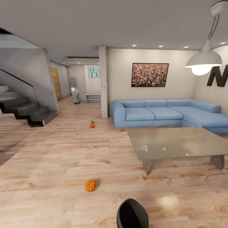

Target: Place each of the two pumpkins and all three candles from the living room inside a cabinet in the living room (use any cabinet), then make sure every cabinet is closed, and position the cauldron so it is next to a table in the living room.

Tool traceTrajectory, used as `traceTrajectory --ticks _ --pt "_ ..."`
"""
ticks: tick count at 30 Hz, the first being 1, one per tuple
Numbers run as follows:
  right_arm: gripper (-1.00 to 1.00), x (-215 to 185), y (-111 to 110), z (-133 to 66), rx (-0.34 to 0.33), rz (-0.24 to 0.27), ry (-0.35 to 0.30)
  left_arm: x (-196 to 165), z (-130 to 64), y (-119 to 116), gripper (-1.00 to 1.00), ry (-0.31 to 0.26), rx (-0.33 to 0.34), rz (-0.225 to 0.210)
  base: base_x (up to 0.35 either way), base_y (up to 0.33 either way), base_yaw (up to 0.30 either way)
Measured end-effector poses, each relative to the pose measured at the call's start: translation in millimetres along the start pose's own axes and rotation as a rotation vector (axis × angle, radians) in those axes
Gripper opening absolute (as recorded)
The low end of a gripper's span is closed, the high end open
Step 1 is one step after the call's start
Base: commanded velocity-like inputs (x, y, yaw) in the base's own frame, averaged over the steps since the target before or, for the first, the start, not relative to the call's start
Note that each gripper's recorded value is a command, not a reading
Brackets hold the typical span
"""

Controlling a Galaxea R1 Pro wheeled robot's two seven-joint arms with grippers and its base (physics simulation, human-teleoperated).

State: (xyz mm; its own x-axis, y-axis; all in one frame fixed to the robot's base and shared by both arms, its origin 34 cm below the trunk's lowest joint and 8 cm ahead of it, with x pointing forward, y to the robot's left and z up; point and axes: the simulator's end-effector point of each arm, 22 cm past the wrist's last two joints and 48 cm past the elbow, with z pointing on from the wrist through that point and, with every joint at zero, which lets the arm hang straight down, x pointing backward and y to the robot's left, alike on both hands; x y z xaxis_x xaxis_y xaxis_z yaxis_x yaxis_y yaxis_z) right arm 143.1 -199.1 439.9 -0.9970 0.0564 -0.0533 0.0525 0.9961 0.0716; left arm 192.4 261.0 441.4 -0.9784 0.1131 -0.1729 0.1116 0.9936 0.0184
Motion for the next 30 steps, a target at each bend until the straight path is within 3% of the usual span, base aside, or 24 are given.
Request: traceTrajectory --ticks 6,15,22,30 --pt "1.00 -1.8 0.8 0.1 -0.001 -0.001 -0.004 -1.0 0.0 -0.3 1.00 -0.004 0.001 0.005 0.233 -0.198 0.000" --pt "1.00 -2.9 0.0 0.2 0.000 0.000 -0.005 -7.0 0.0 -0.6 1.00 -0.031 0.002 0.009 0.030 -0.079 0.000" --pt "1.00 -4.5 0.1 0.3 0.000 -0.001 -0.008 -7.3 0.0 -2.4 1.00 -0.032 0.007 0.063 0.002 -0.250 0.000" --pt "1.00 -4.9 0.0 0.3 0.000 -0.003 -0.010 -7.6 0.0 -2.8 1.00 -0.034 0.007 0.075 0.056 -0.222 0.000"
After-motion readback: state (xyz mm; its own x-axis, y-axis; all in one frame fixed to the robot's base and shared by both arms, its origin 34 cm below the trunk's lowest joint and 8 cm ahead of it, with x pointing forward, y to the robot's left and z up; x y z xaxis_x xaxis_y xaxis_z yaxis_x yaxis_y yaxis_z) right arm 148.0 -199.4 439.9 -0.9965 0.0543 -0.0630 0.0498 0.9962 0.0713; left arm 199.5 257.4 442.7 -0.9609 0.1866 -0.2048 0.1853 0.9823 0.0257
